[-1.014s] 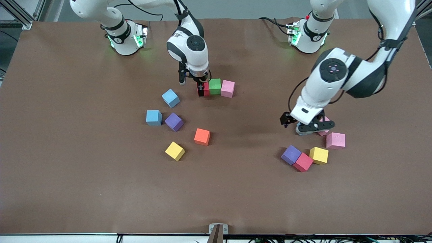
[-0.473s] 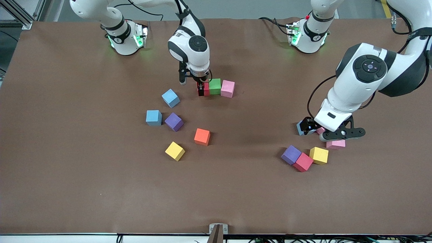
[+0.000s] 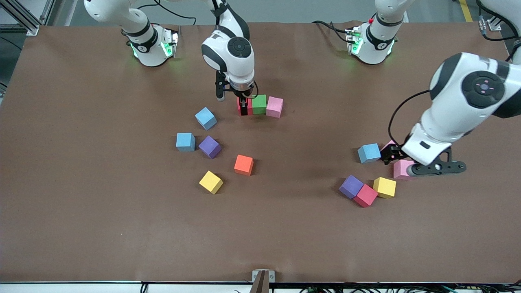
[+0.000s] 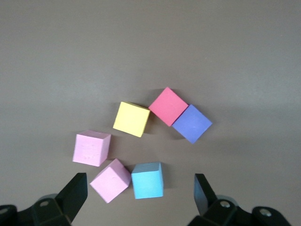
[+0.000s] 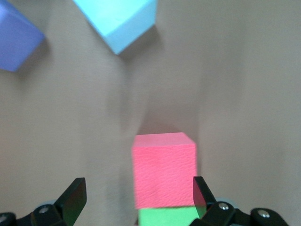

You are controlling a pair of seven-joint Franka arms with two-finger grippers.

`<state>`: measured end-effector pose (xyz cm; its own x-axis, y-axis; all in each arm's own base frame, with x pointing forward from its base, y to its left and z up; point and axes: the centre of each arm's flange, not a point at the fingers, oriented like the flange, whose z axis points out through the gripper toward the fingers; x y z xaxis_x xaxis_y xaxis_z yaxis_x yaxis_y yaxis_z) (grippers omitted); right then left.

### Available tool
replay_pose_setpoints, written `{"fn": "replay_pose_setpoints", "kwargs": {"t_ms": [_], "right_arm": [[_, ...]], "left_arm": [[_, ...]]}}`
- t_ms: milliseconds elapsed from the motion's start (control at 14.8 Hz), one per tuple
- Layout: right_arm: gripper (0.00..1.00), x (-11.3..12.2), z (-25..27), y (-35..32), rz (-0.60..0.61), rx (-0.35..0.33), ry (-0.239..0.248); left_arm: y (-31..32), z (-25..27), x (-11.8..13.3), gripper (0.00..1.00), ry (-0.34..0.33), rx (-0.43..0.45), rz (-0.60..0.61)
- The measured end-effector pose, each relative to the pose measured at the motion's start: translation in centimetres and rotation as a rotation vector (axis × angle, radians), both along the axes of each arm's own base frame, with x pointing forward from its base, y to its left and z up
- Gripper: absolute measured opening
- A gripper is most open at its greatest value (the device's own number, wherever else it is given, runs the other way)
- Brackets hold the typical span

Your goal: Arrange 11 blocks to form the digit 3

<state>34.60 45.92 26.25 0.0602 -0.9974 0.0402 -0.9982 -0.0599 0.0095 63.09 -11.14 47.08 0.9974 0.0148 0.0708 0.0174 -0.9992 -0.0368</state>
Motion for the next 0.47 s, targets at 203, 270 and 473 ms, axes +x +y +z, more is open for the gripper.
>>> {"fn": "replay_pose_setpoints", "kwargs": {"t_ms": [203, 270, 473], "right_arm": [[1.0, 3.8, 2.7, -0.7, 0.058, 0.001, 0.004], [1.0, 4.8, 3.0, -1.3, 0.1, -0.003, 0.011], [1.0, 5.8, 2.3, -3.1, 0.249, -0.027, 0.051]], "left_arm": [[1.7, 1.2, 1.6, 1.0, 0.038, -0.018, -0.004], [1.9, 1.6, 1.9, 1.0, 0.045, -0.018, -0.008], [2.0, 2.5, 2.2, 1.0, 0.052, -0.01, 0.001]]}}
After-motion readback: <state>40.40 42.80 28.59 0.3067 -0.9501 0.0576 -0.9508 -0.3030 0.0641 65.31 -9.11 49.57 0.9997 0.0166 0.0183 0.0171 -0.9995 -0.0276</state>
